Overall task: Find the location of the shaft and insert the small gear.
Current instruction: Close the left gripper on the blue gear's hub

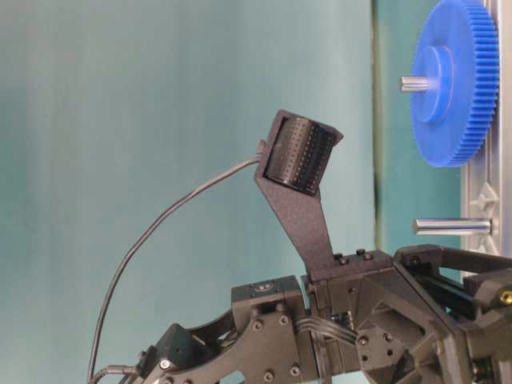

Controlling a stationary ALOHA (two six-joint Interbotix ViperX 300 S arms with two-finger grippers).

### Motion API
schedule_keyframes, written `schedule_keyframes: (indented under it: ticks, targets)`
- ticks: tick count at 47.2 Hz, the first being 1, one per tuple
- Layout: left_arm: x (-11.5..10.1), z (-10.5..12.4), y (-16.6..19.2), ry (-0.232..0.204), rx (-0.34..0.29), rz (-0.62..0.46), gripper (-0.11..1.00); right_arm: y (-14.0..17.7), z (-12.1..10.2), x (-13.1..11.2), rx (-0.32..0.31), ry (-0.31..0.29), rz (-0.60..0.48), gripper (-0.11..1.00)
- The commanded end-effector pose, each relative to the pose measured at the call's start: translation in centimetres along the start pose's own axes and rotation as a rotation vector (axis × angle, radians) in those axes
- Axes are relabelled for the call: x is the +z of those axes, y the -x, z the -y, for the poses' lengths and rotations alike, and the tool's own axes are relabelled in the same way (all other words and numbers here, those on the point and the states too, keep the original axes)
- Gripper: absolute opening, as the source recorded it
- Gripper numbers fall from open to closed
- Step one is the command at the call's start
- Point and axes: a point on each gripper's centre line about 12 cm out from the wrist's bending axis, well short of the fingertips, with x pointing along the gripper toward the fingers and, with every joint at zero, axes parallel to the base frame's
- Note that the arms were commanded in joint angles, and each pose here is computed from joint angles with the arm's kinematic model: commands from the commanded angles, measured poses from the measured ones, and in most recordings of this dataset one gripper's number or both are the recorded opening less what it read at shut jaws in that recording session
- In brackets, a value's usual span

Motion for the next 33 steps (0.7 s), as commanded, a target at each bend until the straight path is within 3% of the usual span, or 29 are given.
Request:
schedule_keyframes:
  ticks: [1, 4, 9, 33]
  targets:
    - [-0.1, 0.0, -0.1, -0.001, 0.002, -0.009, 0.89, -0.1, -0.1, 0.5, 0.001, -0.011, 0.014, 0.00]
    - [0.0, 0.2, -0.1, -0.002, 0.001, -0.004, 0.83, -0.1, -0.1, 0.5, 0.001, -0.011, 0.014, 0.00]
    - [0.0, 0.2, 0.1, -0.016, 0.001, -0.001, 0.64, -0.1, -0.1, 0.4, 0.001, -0.011, 0.012, 0.00]
    - [0.4, 0.2, 0.9, -0.013, -0.002, 0.029, 0.63, -0.1, -0.1, 0.4, 0.001, -0.011, 0.012, 0.00]
